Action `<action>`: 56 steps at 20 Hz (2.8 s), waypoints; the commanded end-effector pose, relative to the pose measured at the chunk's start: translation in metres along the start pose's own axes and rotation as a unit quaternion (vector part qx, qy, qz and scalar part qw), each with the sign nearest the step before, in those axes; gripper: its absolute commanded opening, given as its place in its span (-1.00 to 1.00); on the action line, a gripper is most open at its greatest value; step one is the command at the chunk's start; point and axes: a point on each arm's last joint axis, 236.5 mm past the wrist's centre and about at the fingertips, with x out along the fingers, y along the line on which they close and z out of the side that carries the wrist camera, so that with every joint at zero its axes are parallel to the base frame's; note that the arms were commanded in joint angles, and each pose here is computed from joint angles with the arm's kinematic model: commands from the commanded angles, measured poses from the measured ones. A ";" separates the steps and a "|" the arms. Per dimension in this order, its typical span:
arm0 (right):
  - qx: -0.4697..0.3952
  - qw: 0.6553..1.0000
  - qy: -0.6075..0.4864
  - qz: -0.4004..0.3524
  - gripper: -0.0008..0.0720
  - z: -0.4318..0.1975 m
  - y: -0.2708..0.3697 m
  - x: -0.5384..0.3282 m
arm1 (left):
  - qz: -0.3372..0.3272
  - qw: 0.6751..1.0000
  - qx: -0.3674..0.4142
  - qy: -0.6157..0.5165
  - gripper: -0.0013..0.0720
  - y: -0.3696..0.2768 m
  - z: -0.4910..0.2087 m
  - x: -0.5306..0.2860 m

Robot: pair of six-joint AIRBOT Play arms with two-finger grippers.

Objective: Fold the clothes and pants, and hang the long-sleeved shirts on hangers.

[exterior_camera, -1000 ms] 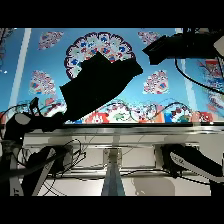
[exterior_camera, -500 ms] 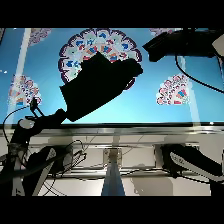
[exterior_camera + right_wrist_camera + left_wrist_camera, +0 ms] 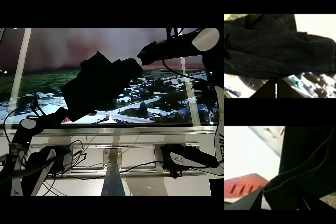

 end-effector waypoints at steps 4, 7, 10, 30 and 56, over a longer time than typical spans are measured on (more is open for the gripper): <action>-0.058 0.986 0.134 0.083 -0.90 -0.057 0.047 0.075 | 0.004 1.000 0.010 -0.029 -0.49 0.000 0.011 0.002; -0.119 0.973 0.156 0.118 -0.90 -0.073 0.103 0.128 | -0.007 0.998 -0.011 -0.065 -0.90 -0.004 0.028 0.000; -0.220 0.956 0.130 0.143 -0.90 -0.082 0.162 0.180 | -0.023 0.996 -0.030 -0.075 -0.90 -0.012 0.034 -0.002; -0.451 0.880 0.060 0.140 -0.05 -0.114 0.250 0.264 | -0.010 0.981 0.140 -0.137 -0.90 -0.047 0.065 -0.061; -0.449 0.886 0.072 0.093 -0.20 -0.109 0.204 0.293 | 0.102 0.968 0.212 -0.091 -0.90 0.016 0.045 -0.046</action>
